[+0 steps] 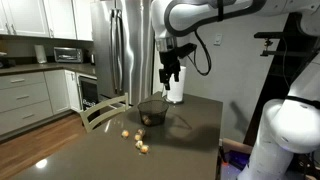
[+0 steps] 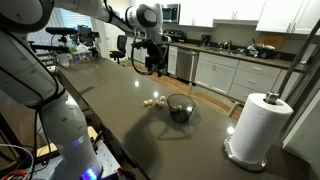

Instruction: Move the black basket to the left then move one object on the counter to the right

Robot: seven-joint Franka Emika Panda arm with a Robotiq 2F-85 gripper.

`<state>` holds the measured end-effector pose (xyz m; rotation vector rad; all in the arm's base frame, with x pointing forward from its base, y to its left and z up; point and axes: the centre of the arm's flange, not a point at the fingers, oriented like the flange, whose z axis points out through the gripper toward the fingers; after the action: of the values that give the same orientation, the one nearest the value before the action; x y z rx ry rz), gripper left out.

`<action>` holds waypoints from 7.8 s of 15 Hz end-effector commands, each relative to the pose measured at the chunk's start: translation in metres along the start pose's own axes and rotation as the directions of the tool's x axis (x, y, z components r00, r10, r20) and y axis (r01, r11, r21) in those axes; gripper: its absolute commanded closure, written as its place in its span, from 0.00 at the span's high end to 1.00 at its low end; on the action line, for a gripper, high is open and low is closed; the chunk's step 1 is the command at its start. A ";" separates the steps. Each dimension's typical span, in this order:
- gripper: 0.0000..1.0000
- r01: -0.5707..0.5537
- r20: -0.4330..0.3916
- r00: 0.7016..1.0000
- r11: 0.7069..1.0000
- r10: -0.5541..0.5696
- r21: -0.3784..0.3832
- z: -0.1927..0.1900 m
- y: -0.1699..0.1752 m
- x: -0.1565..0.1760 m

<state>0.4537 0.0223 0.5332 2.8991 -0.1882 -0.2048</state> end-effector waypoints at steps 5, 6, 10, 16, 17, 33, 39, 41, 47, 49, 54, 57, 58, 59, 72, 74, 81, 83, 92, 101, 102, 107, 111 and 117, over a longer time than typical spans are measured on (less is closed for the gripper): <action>1.00 0.000 0.000 1.000 1.000 0.000 0.000 0.000 0.000 0.000; 1.00 0.000 0.000 1.000 1.000 0.000 0.000 0.000 0.000 0.000; 1.00 0.006 0.000 1.000 1.000 -0.006 0.002 0.000 -0.001 0.005; 1.00 0.024 -0.035 0.999 0.999 -0.022 0.040 0.004 -0.003 0.038; 1.00 0.018 -0.045 0.999 0.999 -0.016 0.049 0.006 -0.002 0.044; 1.00 -0.106 -0.095 0.986 0.948 0.140 0.299 0.080 0.084 0.113; 1.00 -0.158 -0.070 0.979 0.935 0.190 0.318 0.113 0.104 0.131; 1.00 -0.180 -0.057 0.976 0.930 0.209 0.322 0.124 0.109 0.136; 1.00 -0.235 -0.017 0.966 0.905 0.258 0.355 0.161 0.134 0.133; 1.00 -0.237 -0.020 0.964 0.887 0.266 0.396 0.171 0.144 0.132; 1.00 -0.242 -0.018 0.960 0.856 0.281 0.457 0.197 0.159 0.137; 1.00 -0.252 0.003 0.959 0.853 0.282 0.457 0.211 0.161 0.140; 1.00 -0.256 0.016 0.960 0.853 0.279 0.456 0.217 0.159 0.142; 1.00 -0.260 0.025 0.960 0.853 0.279 0.454 0.222 0.158 0.144; 0.10 -0.263 0.048 0.962 0.861 0.269 0.436 0.231 0.152 0.146; 0.05 -0.263 0.047 0.962 0.861 0.270 0.435 0.230 0.153 0.146; 0.06 -0.234 0.022 0.968 0.865 0.250 0.443 0.207 0.147 0.141; 0.05 -0.212 -0.002 0.971 0.870 0.238 0.445 0.189 0.140 0.138; 0.05 -0.059 -0.114 0.986 0.891 0.123 0.451 0.111 0.086 0.144; 0.05 0.170 -0.094 0.985 0.893 -0.144 0.416 0.097 -0.038 0.167; 0.06 0.195 -0.086 0.981 0.891 -0.175 0.410 0.099 -0.054 0.169; 0.05 0.292 -0.043 0.953 0.877 -0.299 0.382 0.114 -0.111 0.174; 0.05 0.347 -0.017 0.930 0.863 -0.367 0.367 0.131 -0.140 0.178; 0.30 0.388 0.010 0.908 0.849 -0.419 0.359 0.145 -0.160 0.184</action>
<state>0.6186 0.1172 0.3317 3.2747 0.3545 -0.3743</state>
